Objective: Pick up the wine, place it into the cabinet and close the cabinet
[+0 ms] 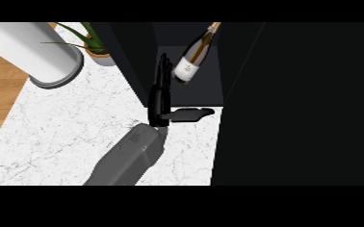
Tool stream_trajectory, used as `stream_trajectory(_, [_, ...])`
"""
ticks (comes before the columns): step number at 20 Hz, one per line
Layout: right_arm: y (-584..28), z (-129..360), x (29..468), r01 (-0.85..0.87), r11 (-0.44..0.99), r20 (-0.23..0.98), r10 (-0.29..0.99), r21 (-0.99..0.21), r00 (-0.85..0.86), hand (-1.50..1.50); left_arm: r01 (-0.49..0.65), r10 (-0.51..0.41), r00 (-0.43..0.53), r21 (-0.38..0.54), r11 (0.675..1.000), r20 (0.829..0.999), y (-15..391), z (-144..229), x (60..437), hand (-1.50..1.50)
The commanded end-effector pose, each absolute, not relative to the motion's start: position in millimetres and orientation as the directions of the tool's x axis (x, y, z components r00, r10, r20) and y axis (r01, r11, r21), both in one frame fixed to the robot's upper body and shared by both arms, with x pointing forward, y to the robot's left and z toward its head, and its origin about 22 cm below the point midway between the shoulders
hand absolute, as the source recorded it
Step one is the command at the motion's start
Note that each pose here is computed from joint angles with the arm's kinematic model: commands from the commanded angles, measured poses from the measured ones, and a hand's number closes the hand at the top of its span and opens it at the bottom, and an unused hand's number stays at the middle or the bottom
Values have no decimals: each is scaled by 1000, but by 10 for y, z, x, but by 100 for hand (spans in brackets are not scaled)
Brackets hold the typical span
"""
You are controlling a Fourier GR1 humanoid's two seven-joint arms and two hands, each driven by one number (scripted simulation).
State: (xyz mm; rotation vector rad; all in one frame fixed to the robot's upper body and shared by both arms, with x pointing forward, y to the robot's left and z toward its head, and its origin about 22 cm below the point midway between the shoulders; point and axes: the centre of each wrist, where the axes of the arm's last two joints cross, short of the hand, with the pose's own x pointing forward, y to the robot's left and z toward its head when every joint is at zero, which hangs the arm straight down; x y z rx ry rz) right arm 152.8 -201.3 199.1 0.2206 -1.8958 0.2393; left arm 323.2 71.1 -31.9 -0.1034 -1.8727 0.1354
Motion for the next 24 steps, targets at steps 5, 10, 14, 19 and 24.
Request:
stream_trajectory(5, [-2136,2054,1325,-245,967,933,-21,-73,-361,-150,38,217,-340,-218,975,915,567,-39,2597,-150])
stream_trajectory(10, [-2186,2077,1345,-236,969,938,-16,-71,-347,-150,17,240,-319,-247,969,917,677,130,2105,-150])
stream_trajectory(14, [-2108,2087,1328,-255,964,937,-26,-68,-347,-150,-27,188,-341,-209,978,921,753,89,2110,-150])
stream_trajectory(19, [-2144,2047,1356,-269,960,936,-22,-78,-351,-150,0,243,-350,-260,966,905,878,260,1816,-150])
stream_trajectory(24, [-2172,1986,1530,-343,939,950,-82,-28,-302,-150,92,249,-337,-232,968,908,1200,246,1524,-150])
